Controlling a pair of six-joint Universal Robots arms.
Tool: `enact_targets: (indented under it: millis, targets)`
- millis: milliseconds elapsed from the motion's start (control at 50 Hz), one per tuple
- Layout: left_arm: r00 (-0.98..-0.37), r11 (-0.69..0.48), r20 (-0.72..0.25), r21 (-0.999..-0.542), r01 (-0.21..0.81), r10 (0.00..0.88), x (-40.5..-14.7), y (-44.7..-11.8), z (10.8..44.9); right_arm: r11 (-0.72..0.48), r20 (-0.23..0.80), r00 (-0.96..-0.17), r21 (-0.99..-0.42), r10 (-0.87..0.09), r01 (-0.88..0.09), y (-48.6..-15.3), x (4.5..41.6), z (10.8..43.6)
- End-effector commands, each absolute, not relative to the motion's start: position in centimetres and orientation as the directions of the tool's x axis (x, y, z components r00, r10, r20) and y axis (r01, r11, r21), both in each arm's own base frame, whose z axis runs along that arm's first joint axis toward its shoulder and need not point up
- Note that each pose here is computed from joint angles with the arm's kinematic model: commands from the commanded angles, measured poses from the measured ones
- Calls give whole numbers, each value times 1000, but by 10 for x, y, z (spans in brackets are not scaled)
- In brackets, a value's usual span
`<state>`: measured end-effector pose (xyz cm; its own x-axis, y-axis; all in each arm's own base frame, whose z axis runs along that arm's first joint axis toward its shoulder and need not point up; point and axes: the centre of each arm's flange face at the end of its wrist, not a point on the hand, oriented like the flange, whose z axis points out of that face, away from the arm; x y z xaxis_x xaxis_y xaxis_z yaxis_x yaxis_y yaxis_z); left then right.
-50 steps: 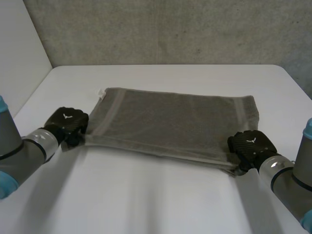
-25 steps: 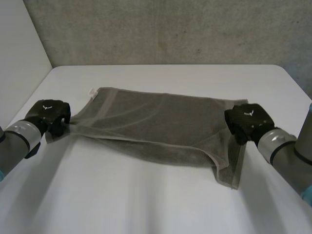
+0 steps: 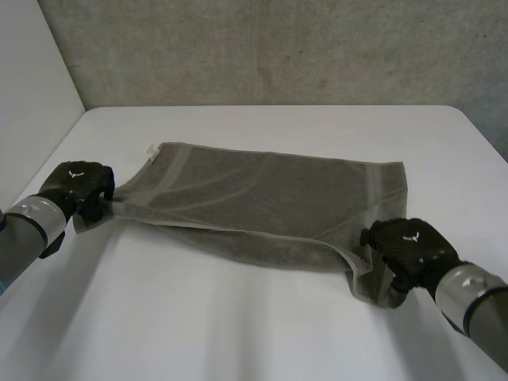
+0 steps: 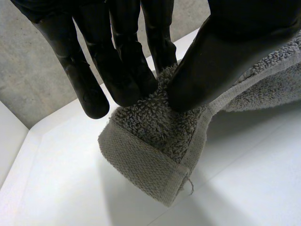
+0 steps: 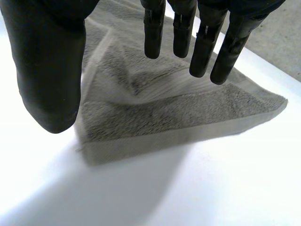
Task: Fold the towel.
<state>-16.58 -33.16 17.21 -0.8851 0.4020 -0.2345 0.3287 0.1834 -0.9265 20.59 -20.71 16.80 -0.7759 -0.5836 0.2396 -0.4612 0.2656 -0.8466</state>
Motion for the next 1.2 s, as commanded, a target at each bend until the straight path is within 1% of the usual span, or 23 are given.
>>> enact_targets:
  millis: [20,120,480,600,700,900,1100,1200]
  targets:
    - [-885,182,-235,-927,329,403,-166,-332,172,307,205,-783,-839,-587,-450,-194,192,160]
    - [-884,183,-233,-927,328,405,-167,-331,172,324,160,-773,-842,-613,-431,-192,190,154]
    - [-882,190,-231,-925,330,411,-168,-328,170,324,164,-782,-844,-602,-426,-195,187,144]
    - [-882,190,-231,-925,330,411,-168,-328,170,305,190,-817,-862,-545,-404,-202,174,156]
    - [-884,183,-233,-927,328,405,-167,-331,172,297,201,-824,-866,-529,-402,-204,169,159]
    - [-886,188,-232,-926,328,402,-166,-331,171,306,193,-814,-859,-548,-410,-202,172,153]
    - [-888,183,-234,-928,326,396,-165,-332,173,369,135,-800,-834,-584,-410,-212,176,133]
    - [-887,186,-232,-927,326,400,-165,-331,172,341,145,-785,-843,-602,-417,-214,182,129]
